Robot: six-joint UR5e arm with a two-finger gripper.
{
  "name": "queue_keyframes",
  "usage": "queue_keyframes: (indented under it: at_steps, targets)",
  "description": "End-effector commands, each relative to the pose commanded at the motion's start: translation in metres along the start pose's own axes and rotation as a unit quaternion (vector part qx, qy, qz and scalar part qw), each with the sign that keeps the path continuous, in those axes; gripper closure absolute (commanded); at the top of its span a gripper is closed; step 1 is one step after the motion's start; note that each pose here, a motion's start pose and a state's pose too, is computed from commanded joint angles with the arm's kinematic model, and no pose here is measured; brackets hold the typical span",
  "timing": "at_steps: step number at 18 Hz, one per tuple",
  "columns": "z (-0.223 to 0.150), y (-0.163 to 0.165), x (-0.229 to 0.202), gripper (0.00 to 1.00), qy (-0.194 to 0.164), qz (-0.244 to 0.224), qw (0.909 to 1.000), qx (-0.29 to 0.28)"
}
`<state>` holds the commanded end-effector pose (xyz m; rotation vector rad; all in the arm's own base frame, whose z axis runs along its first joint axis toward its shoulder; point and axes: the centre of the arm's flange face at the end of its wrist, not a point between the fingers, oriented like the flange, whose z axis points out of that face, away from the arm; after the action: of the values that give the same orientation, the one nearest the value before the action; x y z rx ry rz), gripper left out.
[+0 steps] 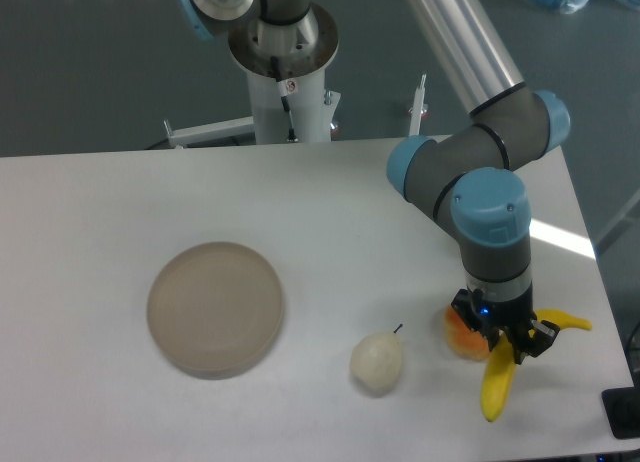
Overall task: Place bananas on a plate
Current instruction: 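Hold the yellow banana in the gripper beside the orange fruit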
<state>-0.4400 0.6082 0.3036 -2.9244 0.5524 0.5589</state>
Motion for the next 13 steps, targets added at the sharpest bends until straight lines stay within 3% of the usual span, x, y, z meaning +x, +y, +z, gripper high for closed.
queue_keyframes:
  at_steps: [13]
  targets:
    - [-0.014,-0.014,0.008,0.73,-0.003,0.006,1.0,0.006]
